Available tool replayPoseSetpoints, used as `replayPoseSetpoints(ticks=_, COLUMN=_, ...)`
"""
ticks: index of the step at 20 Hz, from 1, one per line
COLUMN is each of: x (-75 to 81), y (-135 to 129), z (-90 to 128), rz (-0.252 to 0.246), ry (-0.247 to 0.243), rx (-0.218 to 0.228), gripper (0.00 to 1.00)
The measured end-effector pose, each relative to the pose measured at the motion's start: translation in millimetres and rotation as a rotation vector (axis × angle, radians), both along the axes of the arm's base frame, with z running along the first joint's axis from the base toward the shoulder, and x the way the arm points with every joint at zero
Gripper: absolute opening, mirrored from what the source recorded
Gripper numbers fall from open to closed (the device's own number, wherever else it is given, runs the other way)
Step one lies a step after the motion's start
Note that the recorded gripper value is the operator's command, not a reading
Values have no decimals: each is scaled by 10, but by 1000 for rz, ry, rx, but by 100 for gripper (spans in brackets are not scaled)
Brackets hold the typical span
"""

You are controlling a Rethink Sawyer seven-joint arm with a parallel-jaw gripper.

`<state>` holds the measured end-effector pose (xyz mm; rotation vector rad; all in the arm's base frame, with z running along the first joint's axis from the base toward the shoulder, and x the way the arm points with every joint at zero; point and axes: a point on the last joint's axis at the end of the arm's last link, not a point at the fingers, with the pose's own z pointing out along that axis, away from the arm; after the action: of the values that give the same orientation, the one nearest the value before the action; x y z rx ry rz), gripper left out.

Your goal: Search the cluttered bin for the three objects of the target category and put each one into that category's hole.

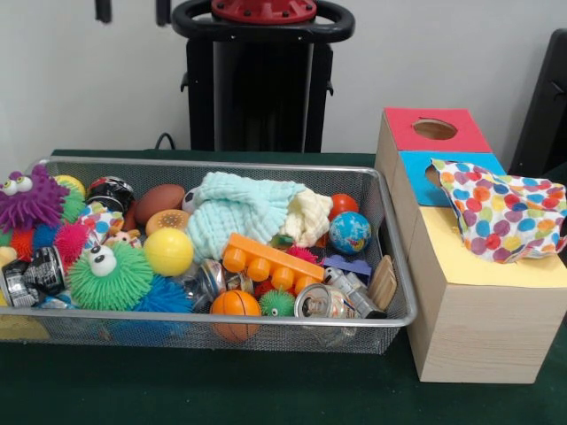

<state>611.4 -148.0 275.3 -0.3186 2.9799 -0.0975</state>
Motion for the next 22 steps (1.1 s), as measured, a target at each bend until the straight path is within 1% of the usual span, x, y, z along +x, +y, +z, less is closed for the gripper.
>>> replayPoseSetpoints(ticks=2, x=171, y=144, z=-91, rz=32, ry=-6, rx=17, gripper=100)
replayPoseSetpoints(ticks=3, x=219, y=181, z=-119, rz=40, ry=-8, rx=22, gripper=100)
replayPoseSetpoints(ticks=4, x=335, y=268, z=-202, rz=58, ry=-11, rx=36, gripper=100)
replayPoseSetpoints(ticks=6, x=435, y=333, z=-287, rz=73, ry=-13, rx=47, gripper=100)
replayPoseSetpoints(ticks=7, x=509, y=380, z=-375, rz=85, ry=-12, rx=55, gripper=100)
replayPoseSetpoints(ticks=8, x=553, y=406, z=-442, rz=92, ry=-11, rx=60, gripper=100)
replayPoseSetpoints(ticks=9, x=608, y=438, z=-551, rz=102, ry=-6, rx=68, gripper=100)
replayPoseSetpoints(ticks=11, x=656, y=462, z=-686, rz=111, ry=1, rx=76, gripper=100)
replayPoseSetpoints(ticks=13, x=700, y=474, z=-923, rz=122, ry=17, rx=88, gripper=100)
replayPoseSetpoints(ticks=14, x=706, y=472, z=-1000, rz=124, ry=23, rx=91, gripper=100)
replayPoseSetpoints(ticks=15, x=708, y=468, z=-1077, rz=126, ry=29, rx=94, gripper=100)
replayPoseSetpoints(ticks=16, x=704, y=451, z=-1262, rz=128, ry=46, rx=100, gripper=100)
replayPoseSetpoints(ticks=20, x=694, y=416, z=-1521, rz=125, ry=68, rx=110, gripper=100)
replayPoseSetpoints(ticks=21, x=688, y=392, z=-1670, rz=122, ry=80, rx=118, gripper=100)
replayPoseSetpoints(ticks=22, x=683, y=383, z=-1751, rz=118, ry=87, rx=125, gripper=100)
